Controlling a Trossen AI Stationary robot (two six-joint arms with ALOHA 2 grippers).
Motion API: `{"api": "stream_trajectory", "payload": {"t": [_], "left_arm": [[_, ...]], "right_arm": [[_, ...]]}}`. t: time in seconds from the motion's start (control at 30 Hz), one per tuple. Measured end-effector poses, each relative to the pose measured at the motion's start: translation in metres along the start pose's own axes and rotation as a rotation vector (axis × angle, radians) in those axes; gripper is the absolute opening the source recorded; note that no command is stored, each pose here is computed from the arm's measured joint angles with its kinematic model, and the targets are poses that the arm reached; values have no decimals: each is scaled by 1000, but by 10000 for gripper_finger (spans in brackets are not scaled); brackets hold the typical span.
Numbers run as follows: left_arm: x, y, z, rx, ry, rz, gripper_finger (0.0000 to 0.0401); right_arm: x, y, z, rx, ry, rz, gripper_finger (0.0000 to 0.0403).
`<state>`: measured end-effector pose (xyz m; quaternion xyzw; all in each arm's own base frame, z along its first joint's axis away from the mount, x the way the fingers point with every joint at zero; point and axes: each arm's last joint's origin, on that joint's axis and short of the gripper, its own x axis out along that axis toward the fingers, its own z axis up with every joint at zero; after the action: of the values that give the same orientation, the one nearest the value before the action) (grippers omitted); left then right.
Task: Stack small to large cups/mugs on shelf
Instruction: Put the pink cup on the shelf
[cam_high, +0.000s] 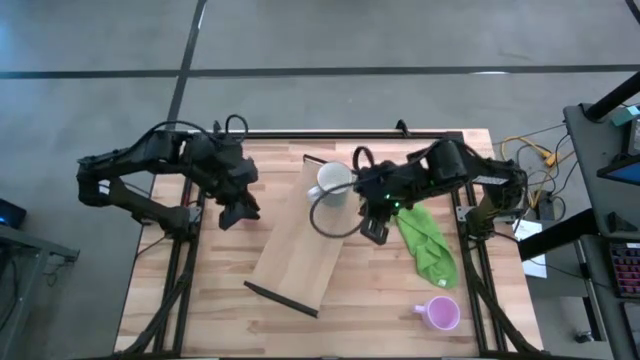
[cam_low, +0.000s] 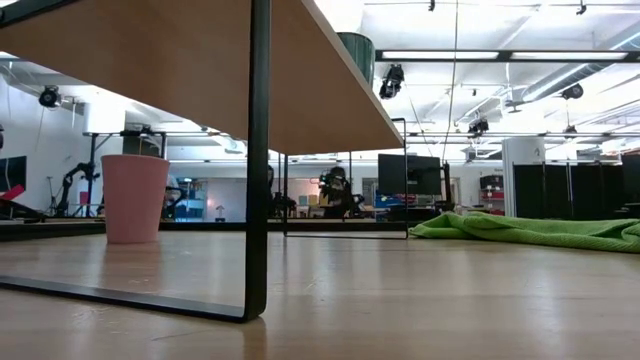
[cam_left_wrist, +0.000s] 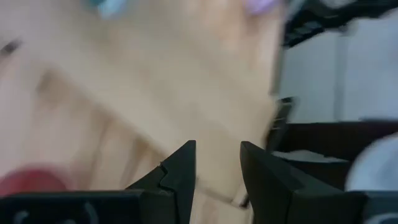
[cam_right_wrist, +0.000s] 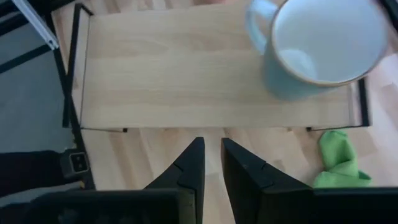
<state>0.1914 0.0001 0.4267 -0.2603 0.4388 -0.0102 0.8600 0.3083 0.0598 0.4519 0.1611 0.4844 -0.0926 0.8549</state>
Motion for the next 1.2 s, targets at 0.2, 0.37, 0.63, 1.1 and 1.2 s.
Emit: {"api": "stream_trajectory", "payload": {"t": [0.2,0.37,0.63,1.1,1.2], "left_arm": [[6,20,-18,-148,89,368,111],[38,35,-29,-196,158,415,111],[90,60,-48,-267,225,453,111],[126,87,-70,-274,245,544,111],[128,92,-71,-279,233,575,111]], "right_arm": [[4,18,-9,-31,22,21,48],[1,31,-19,-54,33,46,47],[-2,50,-33,-114,50,77,47],[-2,53,-35,-136,50,80,47],[-2,53,-35,-136,50,80,47]]}}
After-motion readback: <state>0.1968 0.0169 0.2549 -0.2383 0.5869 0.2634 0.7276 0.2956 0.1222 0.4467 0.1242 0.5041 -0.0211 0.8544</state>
